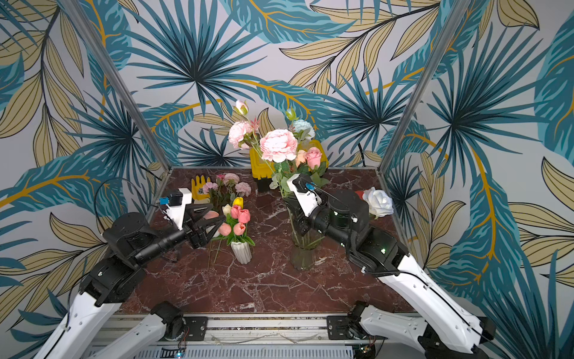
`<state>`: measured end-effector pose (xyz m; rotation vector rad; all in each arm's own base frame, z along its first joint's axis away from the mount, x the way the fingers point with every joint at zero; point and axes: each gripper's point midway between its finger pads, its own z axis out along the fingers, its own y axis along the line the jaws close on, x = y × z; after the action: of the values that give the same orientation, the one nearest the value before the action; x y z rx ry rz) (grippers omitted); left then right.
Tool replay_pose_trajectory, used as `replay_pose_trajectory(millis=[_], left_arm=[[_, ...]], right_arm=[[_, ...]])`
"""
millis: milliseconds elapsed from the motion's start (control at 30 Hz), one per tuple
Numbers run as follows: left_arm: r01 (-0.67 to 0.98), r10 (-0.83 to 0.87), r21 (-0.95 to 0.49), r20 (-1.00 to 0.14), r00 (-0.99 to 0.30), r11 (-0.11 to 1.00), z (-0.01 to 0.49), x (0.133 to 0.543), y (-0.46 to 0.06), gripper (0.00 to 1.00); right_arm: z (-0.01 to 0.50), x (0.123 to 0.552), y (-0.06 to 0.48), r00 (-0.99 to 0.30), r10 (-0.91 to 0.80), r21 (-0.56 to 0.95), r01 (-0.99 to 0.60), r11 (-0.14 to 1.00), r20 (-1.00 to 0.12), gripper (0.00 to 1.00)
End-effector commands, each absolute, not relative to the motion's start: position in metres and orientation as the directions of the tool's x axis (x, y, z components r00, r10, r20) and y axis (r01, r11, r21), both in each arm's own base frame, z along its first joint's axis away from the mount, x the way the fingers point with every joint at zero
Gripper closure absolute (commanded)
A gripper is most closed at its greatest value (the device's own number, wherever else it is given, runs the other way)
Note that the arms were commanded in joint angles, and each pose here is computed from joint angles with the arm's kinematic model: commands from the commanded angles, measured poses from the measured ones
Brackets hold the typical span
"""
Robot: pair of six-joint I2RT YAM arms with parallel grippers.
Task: Pick out pink flowers from the vase
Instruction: Pick up the flower from the vase.
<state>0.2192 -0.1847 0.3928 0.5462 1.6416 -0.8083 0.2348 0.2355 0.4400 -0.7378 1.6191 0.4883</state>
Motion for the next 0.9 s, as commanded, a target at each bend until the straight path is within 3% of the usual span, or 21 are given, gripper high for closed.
replay_pose_trajectory(millis=[0,100,567,667,767,867], left_arm=[[0.801,-0.093,-0.167,-0.986,-0.138,0.576,0.428,0.217,-0.2,0.3],[0.847,-0.107,-0.165,-0.986,-0.128,0.505,0.441,0.218,-0.215,0.2],[0.984,0.019,-0.092,-0.995,-0.096,0.155,0.443,0.213,-0.318,0.25],[0.99,0.03,-0.076,-0.996,-0.08,0.118,0.439,0.213,-0.331,0.3],[0.991,0.036,-0.064,-0.997,-0.069,0.115,0.438,0.217,-0.338,0.42],[0.993,0.039,-0.06,-0.997,-0.064,0.1,0.437,0.218,-0.341,0.67]], right_arm=[[0.454,0.231,0.239,-0.04,-0.195,-0.106,-0.725,0.681,-0.98,1.0],[0.47,0.231,0.241,-0.015,-0.168,-0.105,-0.727,0.679,-0.986,1.0],[0.52,0.236,0.257,0.06,-0.04,-0.072,-0.746,0.662,-0.997,1.0],[0.522,0.238,0.26,0.059,-0.024,-0.06,-0.75,0.659,-0.998,1.0],[0.522,0.239,0.262,0.054,-0.01,-0.048,-0.752,0.657,-0.998,1.0],[0.52,0.24,0.263,0.052,-0.002,-0.04,-0.752,0.658,-0.999,1.0]])
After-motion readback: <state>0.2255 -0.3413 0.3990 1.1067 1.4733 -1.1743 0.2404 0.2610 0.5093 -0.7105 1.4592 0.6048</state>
